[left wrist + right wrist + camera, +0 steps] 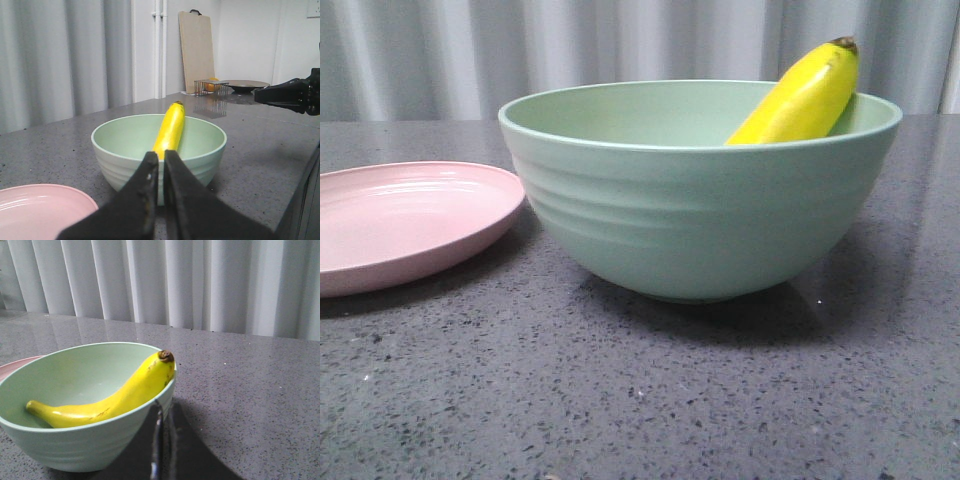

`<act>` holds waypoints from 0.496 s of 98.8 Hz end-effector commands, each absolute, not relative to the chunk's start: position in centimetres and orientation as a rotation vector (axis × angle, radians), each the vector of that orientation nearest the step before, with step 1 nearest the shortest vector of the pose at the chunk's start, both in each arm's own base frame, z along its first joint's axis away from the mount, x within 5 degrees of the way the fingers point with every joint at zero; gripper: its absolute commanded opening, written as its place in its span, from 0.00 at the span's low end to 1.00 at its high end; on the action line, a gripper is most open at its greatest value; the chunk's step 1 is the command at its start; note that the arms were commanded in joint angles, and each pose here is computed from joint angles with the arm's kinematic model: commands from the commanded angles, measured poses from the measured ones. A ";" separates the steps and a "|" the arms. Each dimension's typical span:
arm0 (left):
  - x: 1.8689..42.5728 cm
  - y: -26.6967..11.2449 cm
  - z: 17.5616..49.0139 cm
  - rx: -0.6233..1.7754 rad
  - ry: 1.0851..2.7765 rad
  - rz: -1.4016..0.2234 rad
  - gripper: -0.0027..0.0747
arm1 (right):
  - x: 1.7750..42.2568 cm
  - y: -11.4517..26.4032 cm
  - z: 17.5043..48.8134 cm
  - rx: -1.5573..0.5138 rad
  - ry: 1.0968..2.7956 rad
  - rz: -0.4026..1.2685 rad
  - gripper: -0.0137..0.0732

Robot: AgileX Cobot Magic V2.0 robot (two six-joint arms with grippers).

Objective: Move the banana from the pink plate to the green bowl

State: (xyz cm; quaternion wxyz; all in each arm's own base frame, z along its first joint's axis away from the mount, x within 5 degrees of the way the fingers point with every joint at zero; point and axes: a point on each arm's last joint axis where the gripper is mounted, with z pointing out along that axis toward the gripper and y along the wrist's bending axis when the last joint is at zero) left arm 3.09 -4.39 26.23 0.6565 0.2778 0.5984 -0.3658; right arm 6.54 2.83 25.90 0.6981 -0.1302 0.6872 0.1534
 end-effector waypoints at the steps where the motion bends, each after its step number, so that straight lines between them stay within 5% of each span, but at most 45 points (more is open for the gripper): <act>1: 3.2 -4.1 27.6 0.571 1.290 -0.839 0.01 | 6.6 2.6 27.4 -0.270 1.442 0.314 0.08; 17: 3.3 -4.2 26.9 0.590 1.291 -0.811 0.01 | 6.6 2.6 27.4 -0.270 1.442 0.314 0.08; 28: 3.6 -4.2 26.1 0.651 1.213 -0.639 0.01 | 6.6 2.6 27.4 -0.270 1.442 0.314 0.08; 49: 4.7 -3.1 24.6 0.394 1.161 -0.491 0.01 | 6.6 2.6 27.4 -0.270 1.442 0.314 0.08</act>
